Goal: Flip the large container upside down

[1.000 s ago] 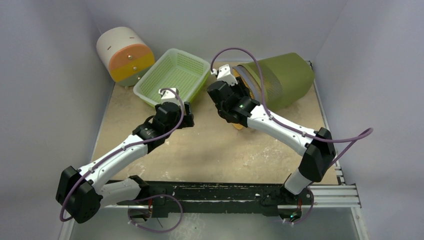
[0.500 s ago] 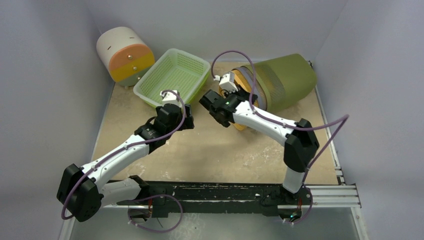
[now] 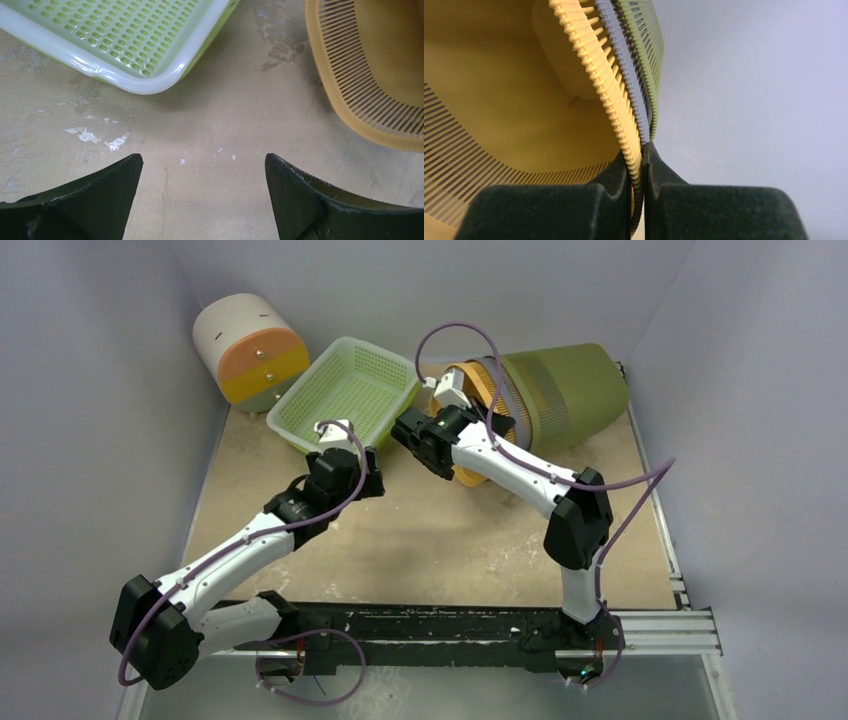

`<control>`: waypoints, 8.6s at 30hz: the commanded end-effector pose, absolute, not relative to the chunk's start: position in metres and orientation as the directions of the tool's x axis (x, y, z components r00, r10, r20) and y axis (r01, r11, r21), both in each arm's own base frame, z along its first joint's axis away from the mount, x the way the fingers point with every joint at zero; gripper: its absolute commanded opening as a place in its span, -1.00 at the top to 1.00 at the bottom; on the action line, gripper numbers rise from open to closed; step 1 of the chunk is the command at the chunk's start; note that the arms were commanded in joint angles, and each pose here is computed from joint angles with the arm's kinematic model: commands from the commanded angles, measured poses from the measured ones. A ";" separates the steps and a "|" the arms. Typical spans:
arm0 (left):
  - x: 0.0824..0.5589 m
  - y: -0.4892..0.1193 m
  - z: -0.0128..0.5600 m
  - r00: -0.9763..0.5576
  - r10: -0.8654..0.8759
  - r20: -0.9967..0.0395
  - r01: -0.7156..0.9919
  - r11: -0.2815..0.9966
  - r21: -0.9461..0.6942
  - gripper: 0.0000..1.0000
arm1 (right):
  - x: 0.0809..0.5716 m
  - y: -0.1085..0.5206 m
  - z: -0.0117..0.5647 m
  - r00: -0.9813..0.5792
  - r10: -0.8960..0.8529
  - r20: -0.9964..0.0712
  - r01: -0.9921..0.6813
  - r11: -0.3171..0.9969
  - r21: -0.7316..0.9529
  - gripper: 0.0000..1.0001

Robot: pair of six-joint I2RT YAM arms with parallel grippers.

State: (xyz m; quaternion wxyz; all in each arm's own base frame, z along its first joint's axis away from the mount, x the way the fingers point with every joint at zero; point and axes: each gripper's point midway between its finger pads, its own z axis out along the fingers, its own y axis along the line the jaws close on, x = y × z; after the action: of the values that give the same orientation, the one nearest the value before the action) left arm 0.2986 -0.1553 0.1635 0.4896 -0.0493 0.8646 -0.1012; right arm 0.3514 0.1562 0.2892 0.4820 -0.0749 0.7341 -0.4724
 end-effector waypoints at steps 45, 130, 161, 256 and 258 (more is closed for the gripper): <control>0.295 -0.144 0.204 -0.445 -0.217 -0.869 -0.001 0.970 -0.242 -0.79 | 0.384 0.077 0.521 -0.001 -0.198 -0.980 0.360 0.915 -0.185 1.00; 0.237 -0.023 0.400 -0.222 -0.102 -0.970 -0.250 0.967 -0.045 -0.79 | 0.294 0.203 0.366 -0.319 -0.203 -0.926 -0.196 0.970 -0.145 -0.72; 0.204 0.008 0.417 -0.163 -0.169 -0.972 -0.307 0.945 -0.112 -0.79 | 0.168 0.396 0.339 -0.169 -0.420 -0.892 -0.795 0.593 -0.129 -0.42; 0.217 -0.021 0.423 -0.170 -0.213 -0.962 -0.204 0.963 -0.177 -0.79 | 0.161 0.426 0.229 -0.585 0.545 -0.601 -0.496 0.346 0.796 1.00; 0.217 -0.020 0.428 -0.164 -0.212 -0.963 -0.202 0.963 -0.178 -0.79 | 0.163 0.426 0.248 -0.577 0.597 -0.558 -0.516 0.263 0.815 1.00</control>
State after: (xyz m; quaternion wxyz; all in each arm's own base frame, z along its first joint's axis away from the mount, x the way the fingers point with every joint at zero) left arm 0.2147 -0.0183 0.4057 0.6109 -0.1289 0.7810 0.0141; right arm 0.1605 0.4179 0.2449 0.4489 0.0561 0.6612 0.5984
